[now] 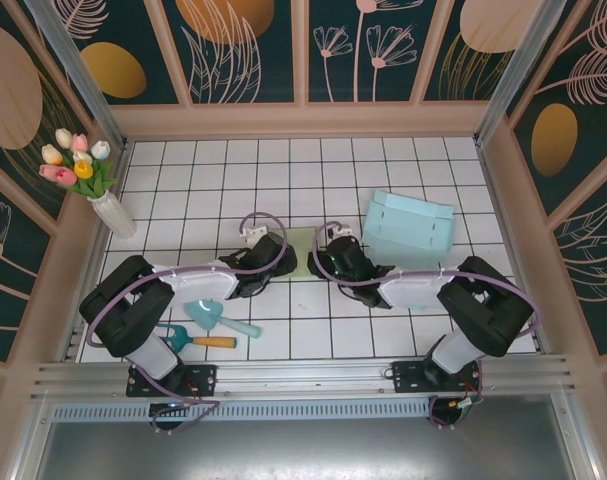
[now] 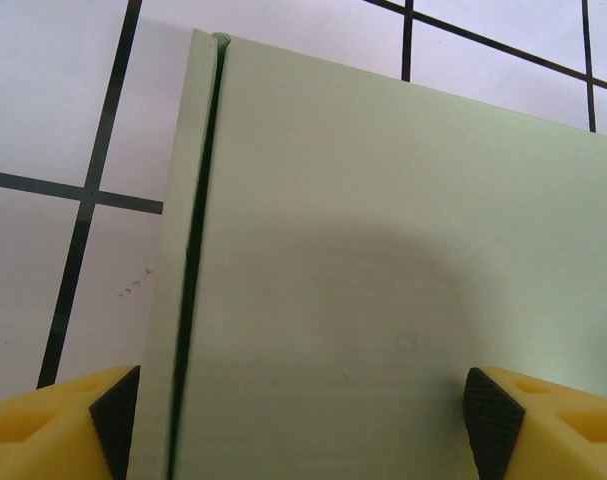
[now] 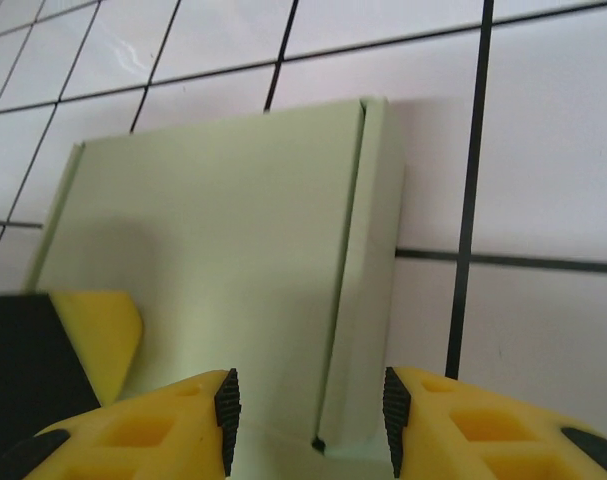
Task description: Fold the paper box
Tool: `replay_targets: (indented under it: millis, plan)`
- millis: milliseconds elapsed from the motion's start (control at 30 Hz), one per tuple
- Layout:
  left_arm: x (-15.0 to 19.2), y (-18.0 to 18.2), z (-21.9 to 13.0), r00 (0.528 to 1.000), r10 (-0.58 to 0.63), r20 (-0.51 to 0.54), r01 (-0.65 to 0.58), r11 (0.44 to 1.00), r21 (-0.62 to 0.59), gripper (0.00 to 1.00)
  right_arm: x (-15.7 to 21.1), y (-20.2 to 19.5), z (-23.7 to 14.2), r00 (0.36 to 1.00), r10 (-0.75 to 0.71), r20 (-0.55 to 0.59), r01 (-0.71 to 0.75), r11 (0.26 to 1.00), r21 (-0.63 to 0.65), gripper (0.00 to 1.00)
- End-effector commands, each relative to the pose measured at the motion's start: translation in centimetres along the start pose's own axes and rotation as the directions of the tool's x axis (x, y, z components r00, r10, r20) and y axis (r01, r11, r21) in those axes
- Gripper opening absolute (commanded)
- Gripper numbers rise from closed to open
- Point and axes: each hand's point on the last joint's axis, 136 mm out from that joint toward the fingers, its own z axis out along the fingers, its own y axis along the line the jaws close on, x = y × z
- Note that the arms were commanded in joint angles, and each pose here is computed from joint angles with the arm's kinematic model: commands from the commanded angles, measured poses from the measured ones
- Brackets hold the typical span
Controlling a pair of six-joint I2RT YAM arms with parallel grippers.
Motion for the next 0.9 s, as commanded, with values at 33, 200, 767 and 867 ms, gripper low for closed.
replay_targets:
  millis: [33, 200, 767, 867]
  plan:
    - [1.5, 0.9, 0.6, 0.997, 0.047, -0.059, -0.049, 0.998, -0.03, 0.8, -2.0, -0.3, 0.8, 1.0, 0.003, 0.006, -0.003, 1.0, 0.004, 0.46]
    - [1.5, 0.8, 0.8, 0.996, 0.062, -0.06, -0.064, 0.998, -0.029, 0.79, -3.3, -1.4, 3.0, 1.0, 0.02, -0.021, -0.02, 1.0, 0.013, 0.46]
    - [-1.3, -1.0, -1.7, 0.998, -0.058, 0.007, 0.058, 0.998, 0.017, 0.91, -0.8, -3.1, 5.2, 0.991, 0.112, -0.072, -0.111, 0.994, 0.022, 0.38]
    - [-2.0, -1.2, -2.7, 0.99, -0.137, 0.015, 0.137, 0.99, 0.026, 0.93, -0.4, -3.4, 5.3, 0.99, 0.12, -0.078, -0.118, 0.993, 0.029, 0.38]
